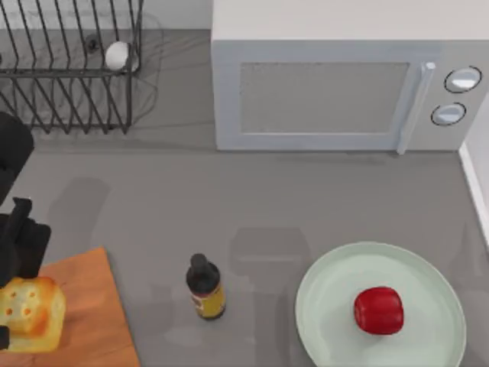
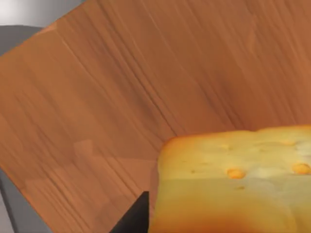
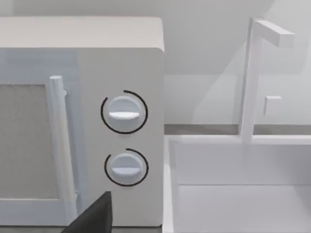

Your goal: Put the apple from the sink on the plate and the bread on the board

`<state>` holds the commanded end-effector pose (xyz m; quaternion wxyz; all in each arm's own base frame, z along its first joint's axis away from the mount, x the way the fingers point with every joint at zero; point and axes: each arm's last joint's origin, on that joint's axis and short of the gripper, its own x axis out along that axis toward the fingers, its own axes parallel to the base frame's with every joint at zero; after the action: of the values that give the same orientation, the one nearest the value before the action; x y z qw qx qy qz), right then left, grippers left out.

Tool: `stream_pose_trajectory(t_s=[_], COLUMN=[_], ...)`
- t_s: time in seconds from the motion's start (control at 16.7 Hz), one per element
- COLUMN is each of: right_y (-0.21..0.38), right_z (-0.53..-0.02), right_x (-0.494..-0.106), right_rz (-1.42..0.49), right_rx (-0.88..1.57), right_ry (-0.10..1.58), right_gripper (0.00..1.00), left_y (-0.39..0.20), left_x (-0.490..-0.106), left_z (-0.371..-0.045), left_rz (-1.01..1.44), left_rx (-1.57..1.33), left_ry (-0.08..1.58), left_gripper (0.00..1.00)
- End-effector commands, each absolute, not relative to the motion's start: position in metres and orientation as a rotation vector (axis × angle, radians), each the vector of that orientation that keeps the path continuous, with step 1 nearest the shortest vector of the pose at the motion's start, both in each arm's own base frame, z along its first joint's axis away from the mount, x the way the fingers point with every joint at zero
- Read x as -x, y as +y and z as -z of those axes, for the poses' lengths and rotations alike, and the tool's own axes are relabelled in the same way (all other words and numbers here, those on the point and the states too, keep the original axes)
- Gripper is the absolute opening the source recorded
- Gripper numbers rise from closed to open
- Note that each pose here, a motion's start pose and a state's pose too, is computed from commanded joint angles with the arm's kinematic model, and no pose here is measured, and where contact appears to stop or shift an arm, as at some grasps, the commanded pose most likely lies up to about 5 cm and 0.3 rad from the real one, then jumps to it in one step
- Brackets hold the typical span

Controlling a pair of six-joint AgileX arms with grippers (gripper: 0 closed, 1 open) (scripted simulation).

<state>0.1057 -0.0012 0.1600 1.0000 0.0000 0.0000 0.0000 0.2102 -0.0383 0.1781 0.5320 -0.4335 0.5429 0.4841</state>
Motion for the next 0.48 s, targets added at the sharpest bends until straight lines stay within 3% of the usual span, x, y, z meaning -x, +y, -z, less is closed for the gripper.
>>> stream_pose_trajectory(t_s=[0.42, 0.48], right_y=[-0.0012, -0.0012], right_z=[-0.16, -0.16], right_x=[-0.1057, -0.1057], right_rz=[0.0, 0.0], right_rx=[0.0, 0.0], right_ry=[0.0, 0.0], right_gripper=[1.0, 1.0], left_y=[-0.0383, -0.0383], left_x=[-0.2077, -0.2077], left_z=[-0.1658, -0.1658], left_rz=[-1.168, -1.168], left_rx=[1.023, 1.023], left_ry=[1.305, 1.305], left_gripper=[0.0, 0.08])
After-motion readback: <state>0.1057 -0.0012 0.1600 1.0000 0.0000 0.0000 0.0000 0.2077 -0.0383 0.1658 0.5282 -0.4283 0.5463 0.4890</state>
